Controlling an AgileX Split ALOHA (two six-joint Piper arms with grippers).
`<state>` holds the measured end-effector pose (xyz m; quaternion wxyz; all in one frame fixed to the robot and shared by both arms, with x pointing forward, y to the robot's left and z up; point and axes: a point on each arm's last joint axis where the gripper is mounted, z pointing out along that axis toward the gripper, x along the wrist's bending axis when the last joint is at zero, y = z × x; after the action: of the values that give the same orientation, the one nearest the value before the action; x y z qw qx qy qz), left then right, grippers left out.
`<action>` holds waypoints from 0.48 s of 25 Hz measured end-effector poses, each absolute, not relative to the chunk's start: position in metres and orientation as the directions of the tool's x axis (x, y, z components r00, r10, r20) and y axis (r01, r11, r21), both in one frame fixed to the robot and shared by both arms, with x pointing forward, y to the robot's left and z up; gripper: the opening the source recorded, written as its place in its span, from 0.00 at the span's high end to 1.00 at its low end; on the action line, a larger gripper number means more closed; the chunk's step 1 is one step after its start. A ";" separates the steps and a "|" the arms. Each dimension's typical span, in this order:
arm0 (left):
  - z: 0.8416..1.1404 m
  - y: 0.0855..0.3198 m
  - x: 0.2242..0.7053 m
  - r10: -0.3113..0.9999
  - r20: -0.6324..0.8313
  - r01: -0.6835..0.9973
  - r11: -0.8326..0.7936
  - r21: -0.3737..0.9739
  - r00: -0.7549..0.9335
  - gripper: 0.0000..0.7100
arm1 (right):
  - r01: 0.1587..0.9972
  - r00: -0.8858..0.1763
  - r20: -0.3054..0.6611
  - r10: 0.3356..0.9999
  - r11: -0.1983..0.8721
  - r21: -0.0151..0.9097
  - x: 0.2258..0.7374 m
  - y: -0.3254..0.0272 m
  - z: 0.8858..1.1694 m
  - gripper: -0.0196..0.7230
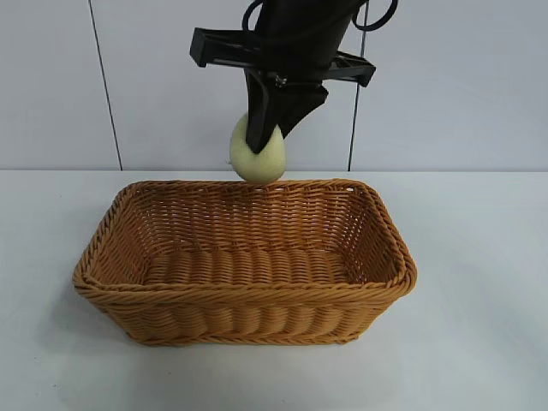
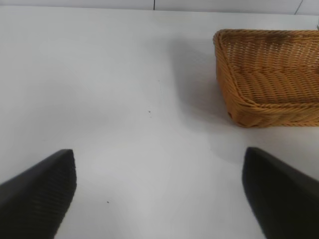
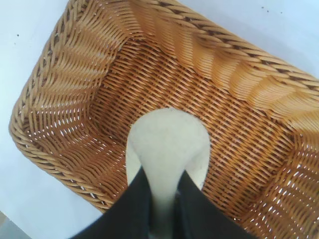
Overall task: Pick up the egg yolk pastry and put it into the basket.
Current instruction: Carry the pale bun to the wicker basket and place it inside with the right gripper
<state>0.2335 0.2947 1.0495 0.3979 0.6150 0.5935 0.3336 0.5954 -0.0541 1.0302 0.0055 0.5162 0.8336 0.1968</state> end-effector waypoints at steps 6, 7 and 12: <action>1.050 0.295 0.234 0.995 -0.062 0.464 0.021 0.885 0.073 0.02 | 0.887 -0.446 0.185 0.876 0.405 0.221 0.608 -0.046 0.974 0.92; 1.050 0.295 0.234 0.995 -0.062 0.464 0.021 0.885 0.073 0.02 | 0.891 -0.443 0.182 0.878 0.407 0.201 0.609 -0.045 0.963 0.92; 1.050 0.295 0.233 0.995 -0.062 0.464 0.021 0.886 0.073 0.02 | 0.903 -0.427 0.178 0.886 0.407 0.140 0.613 -0.043 0.930 0.89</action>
<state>0.2334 0.2947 1.0495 0.3981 0.6149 0.5932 0.3339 0.6130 -0.0429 0.9298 -0.0377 0.5338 0.8378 0.1079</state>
